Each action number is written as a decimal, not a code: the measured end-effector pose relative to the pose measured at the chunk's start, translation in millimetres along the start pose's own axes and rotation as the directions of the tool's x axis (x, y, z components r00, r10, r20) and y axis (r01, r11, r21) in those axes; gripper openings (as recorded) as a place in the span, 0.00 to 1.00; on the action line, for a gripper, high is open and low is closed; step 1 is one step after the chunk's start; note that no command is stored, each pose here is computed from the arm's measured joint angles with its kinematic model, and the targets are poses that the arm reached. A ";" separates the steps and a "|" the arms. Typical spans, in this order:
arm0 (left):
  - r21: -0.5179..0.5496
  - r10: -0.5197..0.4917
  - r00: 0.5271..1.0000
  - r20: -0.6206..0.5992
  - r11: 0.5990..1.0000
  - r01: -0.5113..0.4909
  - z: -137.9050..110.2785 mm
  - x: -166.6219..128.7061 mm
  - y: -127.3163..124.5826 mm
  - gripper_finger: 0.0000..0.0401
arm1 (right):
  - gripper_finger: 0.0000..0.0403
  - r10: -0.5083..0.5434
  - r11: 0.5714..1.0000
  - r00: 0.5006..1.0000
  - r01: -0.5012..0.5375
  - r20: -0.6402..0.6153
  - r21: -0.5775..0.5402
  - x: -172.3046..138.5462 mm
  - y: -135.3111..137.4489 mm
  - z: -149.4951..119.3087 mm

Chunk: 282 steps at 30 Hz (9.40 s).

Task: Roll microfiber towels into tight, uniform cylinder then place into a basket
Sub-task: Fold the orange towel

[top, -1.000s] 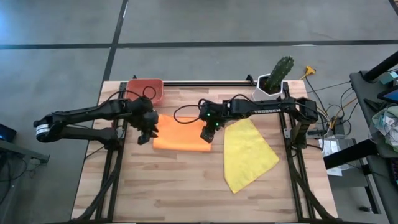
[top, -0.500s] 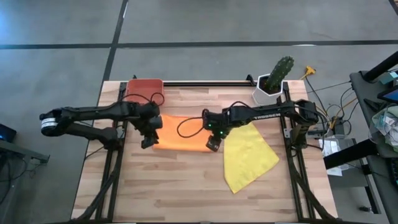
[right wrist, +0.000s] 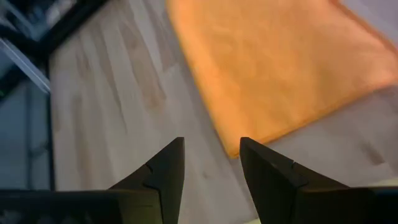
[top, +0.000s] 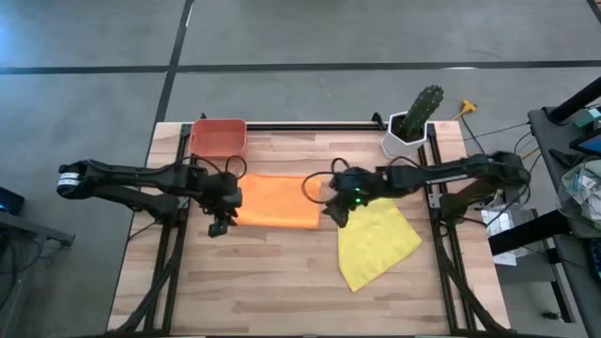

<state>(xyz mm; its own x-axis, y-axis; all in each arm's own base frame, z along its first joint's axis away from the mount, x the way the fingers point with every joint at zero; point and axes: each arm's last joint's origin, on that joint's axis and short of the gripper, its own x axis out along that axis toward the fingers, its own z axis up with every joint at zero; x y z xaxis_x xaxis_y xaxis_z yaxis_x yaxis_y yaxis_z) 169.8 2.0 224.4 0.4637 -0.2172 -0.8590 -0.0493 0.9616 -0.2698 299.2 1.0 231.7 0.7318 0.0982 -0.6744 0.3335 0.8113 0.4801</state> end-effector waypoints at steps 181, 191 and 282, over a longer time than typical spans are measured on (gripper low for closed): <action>0.059 -0.250 0.297 0.921 0.846 0.530 -27.4 -160.5 -42.3 0.00 | 0.48 -0.113 0.823 0.987 0.027 -0.117 -0.567 243.8 122.9 29.8; 0.036 -0.246 0.314 0.917 0.836 0.548 -25.6 -157.6 -42.2 0.00 | 0.48 -0.087 0.830 0.993 0.026 -0.083 -0.557 257.1 111.0 18.1; -0.102 -0.212 0.944 0.255 0.964 0.244 -18.8 -8.4 -29.1 0.54 | 0.02 -0.097 0.964 0.990 0.069 -0.099 -0.257 86.0 133.3 135.4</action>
<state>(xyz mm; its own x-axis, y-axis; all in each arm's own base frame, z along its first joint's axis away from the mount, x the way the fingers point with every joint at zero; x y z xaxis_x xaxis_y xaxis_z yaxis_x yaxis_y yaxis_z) 150.6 -27.3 231.3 0.6732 -0.3661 -0.6424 -0.0246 0.8572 -0.5143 487.1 39.5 313.6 0.6333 0.0755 -0.7702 0.2195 0.9368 0.2724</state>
